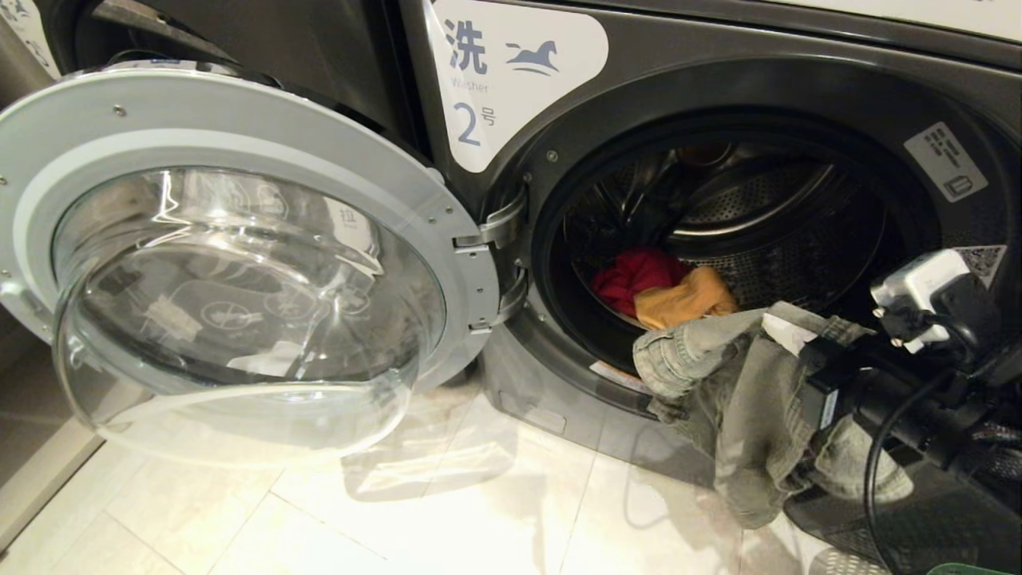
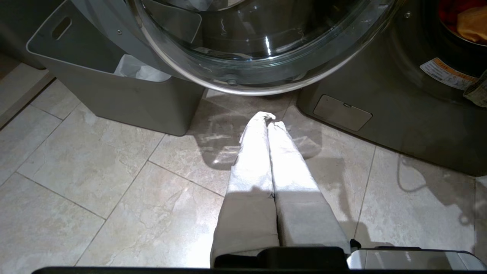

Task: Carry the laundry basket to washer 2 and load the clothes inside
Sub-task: Place the clothes into the washing machine

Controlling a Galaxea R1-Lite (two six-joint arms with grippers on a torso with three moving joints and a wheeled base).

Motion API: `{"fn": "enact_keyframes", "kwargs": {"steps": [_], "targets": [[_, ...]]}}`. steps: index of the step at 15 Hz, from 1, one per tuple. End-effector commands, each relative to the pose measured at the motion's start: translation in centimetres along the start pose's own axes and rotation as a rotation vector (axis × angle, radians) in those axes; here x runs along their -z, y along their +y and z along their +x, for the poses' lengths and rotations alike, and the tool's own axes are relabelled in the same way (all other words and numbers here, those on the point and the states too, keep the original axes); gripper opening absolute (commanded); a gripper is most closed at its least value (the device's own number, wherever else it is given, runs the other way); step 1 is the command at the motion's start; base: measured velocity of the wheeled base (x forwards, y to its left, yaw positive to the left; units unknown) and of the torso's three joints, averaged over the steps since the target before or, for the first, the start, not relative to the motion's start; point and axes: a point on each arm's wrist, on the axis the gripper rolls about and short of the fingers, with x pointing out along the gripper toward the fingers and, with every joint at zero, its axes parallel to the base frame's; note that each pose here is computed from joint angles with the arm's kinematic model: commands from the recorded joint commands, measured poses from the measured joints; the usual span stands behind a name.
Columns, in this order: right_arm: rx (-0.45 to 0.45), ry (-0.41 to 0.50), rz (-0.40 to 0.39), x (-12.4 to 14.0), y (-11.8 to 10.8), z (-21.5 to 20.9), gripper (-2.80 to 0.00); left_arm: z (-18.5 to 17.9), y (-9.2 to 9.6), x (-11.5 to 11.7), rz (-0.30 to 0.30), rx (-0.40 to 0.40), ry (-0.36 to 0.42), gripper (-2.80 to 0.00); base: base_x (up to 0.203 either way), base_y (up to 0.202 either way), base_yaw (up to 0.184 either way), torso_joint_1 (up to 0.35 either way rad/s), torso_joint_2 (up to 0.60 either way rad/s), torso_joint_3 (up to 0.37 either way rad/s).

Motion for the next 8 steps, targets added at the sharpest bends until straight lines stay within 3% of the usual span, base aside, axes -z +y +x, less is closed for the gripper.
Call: {"fn": "enact_keyframes", "kwargs": {"steps": [1, 5, 8], "targets": [[0.004, 0.048, -0.001, 1.6, 0.3, 2.1, -2.80, 0.0, 0.0, 0.0, -0.001, -0.001, 0.000, -2.80, 0.000, 0.000, 0.000, 0.000, 0.00, 0.000], [0.129, -0.052, 0.010, 1.5, -0.3, 6.9, -2.80, 0.0, 0.0, 0.0, -0.001, -0.002, 0.000, -2.80, 0.000, 0.000, 0.000, 0.000, 0.00, 0.000], [0.196, -0.072, 0.013, 3.1, 0.2, 10.2, -2.80, 0.0, 0.0, 0.0, -0.001, -0.002, 0.001, -2.80, 0.000, 0.000, 0.000, 0.000, 0.00, 0.000]]}}
